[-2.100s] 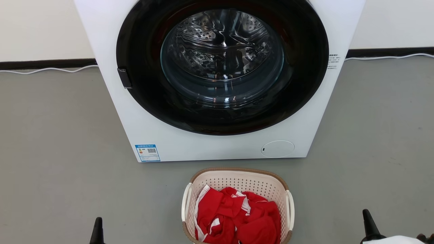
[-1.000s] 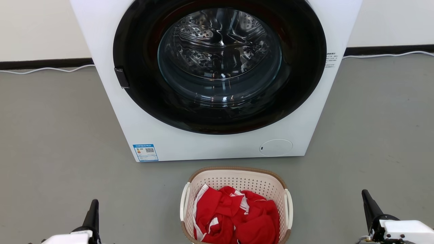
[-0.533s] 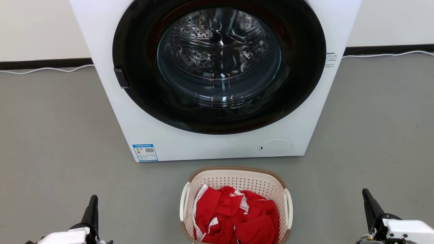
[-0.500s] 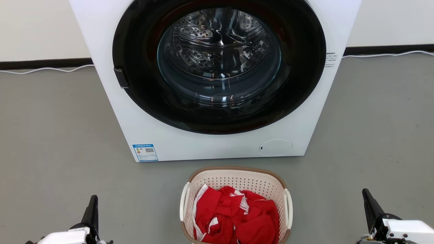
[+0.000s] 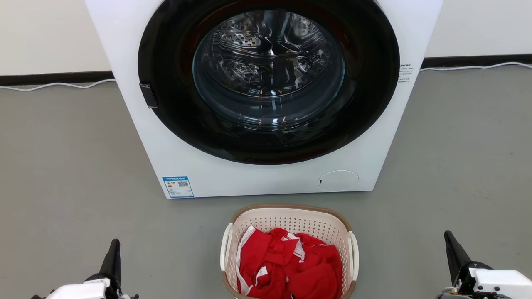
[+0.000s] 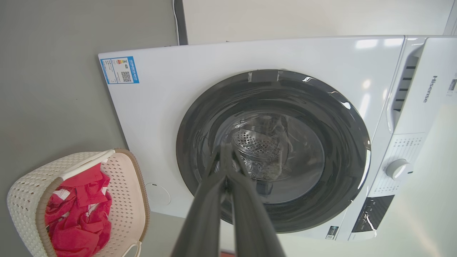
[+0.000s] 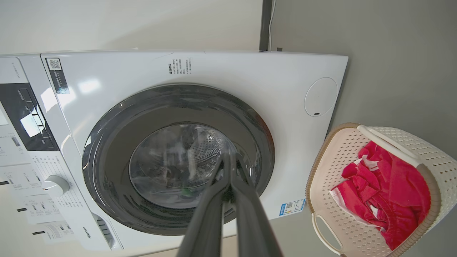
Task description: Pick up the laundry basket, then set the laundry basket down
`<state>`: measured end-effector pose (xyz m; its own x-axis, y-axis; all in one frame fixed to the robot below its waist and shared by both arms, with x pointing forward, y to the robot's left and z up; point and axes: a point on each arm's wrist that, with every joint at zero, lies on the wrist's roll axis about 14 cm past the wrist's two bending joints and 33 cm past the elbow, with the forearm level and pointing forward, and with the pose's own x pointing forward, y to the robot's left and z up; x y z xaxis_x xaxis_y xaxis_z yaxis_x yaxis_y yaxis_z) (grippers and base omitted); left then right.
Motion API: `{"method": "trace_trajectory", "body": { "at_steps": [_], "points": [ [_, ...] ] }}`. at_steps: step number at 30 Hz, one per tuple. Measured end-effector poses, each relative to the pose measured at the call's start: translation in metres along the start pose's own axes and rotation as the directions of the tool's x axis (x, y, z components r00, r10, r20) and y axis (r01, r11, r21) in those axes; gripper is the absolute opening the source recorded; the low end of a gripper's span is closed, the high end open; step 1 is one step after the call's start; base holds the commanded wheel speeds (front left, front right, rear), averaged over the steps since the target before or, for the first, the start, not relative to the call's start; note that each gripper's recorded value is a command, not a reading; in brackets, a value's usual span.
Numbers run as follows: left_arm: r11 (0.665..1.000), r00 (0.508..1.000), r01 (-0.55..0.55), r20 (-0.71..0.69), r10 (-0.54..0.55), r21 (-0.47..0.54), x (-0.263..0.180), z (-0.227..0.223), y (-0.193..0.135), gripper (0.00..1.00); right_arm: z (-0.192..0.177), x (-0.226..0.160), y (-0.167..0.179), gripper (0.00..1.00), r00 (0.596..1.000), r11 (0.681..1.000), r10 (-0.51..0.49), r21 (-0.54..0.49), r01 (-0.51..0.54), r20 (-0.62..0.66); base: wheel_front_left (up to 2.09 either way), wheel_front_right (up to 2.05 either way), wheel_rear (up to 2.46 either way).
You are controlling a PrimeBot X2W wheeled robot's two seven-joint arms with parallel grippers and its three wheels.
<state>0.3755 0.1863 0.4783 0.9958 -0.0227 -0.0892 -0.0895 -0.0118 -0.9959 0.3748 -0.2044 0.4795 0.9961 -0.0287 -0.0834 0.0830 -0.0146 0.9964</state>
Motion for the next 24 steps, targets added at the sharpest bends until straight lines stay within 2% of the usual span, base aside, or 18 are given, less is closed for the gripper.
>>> {"method": "trace_trajectory", "body": {
  "at_steps": [24],
  "points": [
    [1.0, 1.0, 0.0, 0.0, 0.0, 0.0, 0.0, 0.0, 0.0, 0.0, 0.0, 0.0, 0.0001, 0.0, 1.0, 1.0, 0.0, 0.0, 0.0, 0.0, 0.0, 0.0, 0.0]
  ]
}}
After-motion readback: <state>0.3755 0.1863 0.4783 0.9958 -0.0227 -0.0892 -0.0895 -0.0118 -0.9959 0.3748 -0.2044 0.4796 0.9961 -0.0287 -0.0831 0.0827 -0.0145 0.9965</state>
